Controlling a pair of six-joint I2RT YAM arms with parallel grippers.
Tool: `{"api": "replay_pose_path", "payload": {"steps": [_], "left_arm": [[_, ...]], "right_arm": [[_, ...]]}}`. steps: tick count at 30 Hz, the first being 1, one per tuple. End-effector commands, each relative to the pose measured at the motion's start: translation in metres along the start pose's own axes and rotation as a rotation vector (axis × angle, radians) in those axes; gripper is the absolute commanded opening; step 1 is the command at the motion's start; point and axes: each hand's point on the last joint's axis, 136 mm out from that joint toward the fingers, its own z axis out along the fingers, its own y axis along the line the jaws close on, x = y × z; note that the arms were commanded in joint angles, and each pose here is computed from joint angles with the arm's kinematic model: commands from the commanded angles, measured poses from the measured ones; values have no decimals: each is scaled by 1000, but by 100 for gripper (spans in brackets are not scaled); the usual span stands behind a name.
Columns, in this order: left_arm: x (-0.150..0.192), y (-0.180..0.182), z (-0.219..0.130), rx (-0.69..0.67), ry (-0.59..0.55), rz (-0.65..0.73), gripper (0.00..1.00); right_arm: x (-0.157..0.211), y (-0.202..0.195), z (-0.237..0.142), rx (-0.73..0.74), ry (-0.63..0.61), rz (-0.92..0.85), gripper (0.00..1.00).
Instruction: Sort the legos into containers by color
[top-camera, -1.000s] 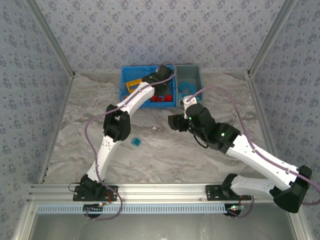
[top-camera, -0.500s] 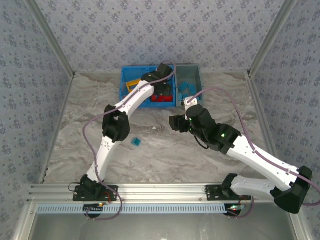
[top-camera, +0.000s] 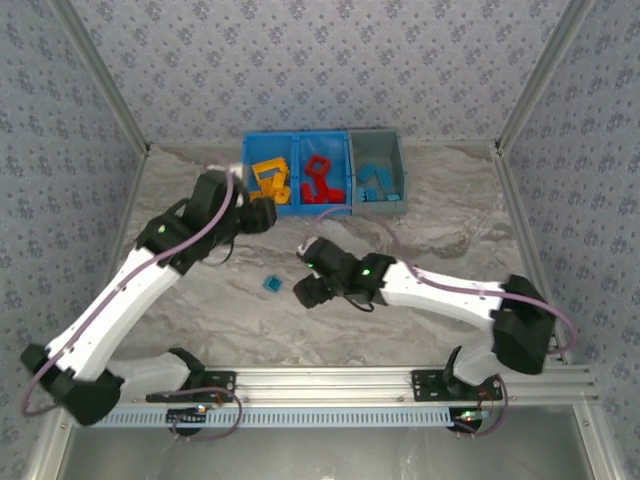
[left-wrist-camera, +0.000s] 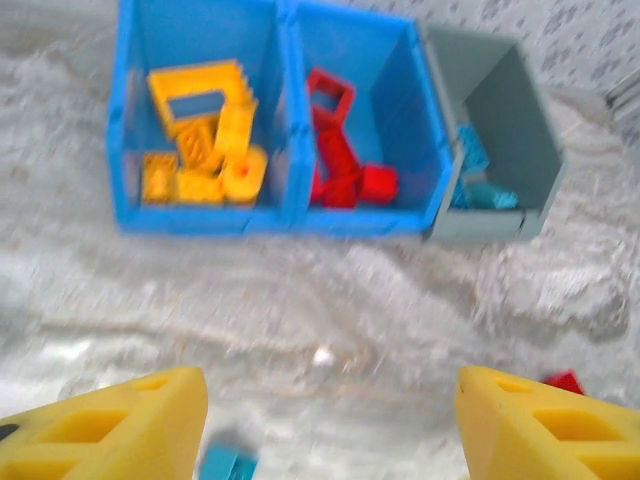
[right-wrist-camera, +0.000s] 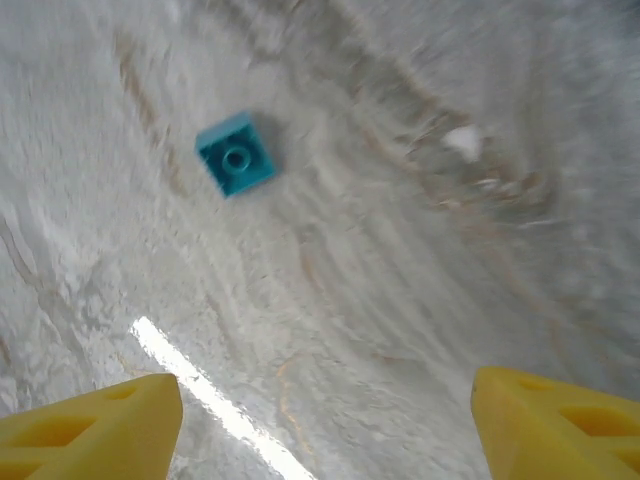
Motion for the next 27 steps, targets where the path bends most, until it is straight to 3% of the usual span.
{"api": "replay_pose_path", "payload": {"steps": [1, 9, 11, 13, 24, 27], "left_arm": [[66, 33, -16, -25, 178, 1, 70], [147, 74, -83, 133, 152, -124, 85], [147, 71, -98, 213, 95, -149, 91], [150, 79, -104, 201, 71, -174, 94], [143, 68, -96, 231, 68, -186, 97], [141, 64, -93, 239, 74, -183, 97]], "right_arm": [[-9, 34, 19, -105, 36, -98, 79], [-8, 49, 79, -87, 134, -169, 81], [-10, 49, 90, -88, 153, -172, 81], [-11, 47, 102, -77, 171, -177, 80], [-20, 29, 141, -27, 224, -161, 73], [-23, 30, 145, -36, 226, -157, 66]]}}
